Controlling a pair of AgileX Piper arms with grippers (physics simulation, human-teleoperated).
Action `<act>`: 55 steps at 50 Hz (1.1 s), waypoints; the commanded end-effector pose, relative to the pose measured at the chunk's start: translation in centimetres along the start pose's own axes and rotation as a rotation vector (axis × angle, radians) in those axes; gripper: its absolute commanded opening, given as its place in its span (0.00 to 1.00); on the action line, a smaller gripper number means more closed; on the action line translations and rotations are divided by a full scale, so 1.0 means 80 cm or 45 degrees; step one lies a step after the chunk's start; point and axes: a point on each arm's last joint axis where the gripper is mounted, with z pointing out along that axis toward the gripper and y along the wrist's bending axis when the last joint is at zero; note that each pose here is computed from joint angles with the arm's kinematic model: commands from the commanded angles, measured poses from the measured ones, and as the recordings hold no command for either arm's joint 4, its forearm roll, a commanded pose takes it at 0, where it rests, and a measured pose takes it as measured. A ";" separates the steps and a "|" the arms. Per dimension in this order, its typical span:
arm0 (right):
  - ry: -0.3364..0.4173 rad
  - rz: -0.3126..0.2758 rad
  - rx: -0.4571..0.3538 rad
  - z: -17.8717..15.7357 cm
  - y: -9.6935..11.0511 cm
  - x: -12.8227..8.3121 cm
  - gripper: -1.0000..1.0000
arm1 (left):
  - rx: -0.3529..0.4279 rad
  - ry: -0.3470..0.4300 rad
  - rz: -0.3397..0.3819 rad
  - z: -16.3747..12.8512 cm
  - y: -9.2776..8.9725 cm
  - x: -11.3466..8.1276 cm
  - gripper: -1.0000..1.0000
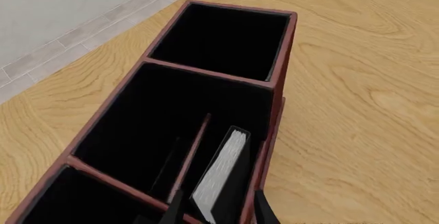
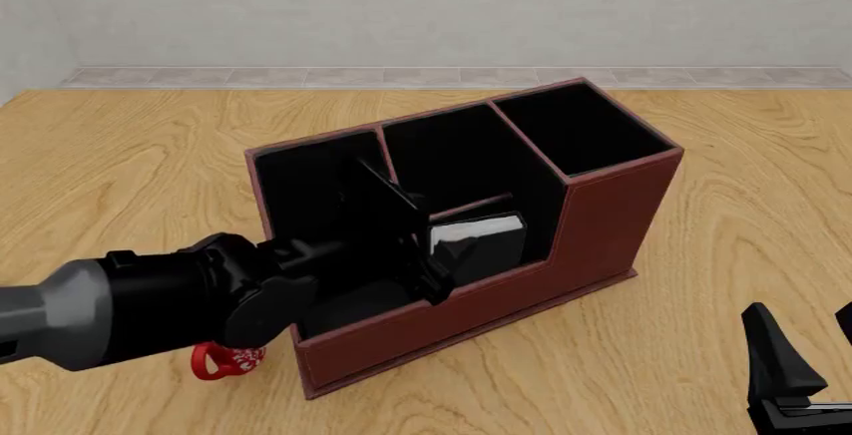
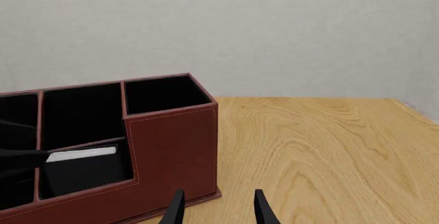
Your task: Pick up the book and place it in the back compartment of the caddy.
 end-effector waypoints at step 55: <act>0.000 0.000 0.000 0.000 0.000 0.000 1.00 | -0.046 -0.159 0.008 -0.171 0.003 0.031 1.00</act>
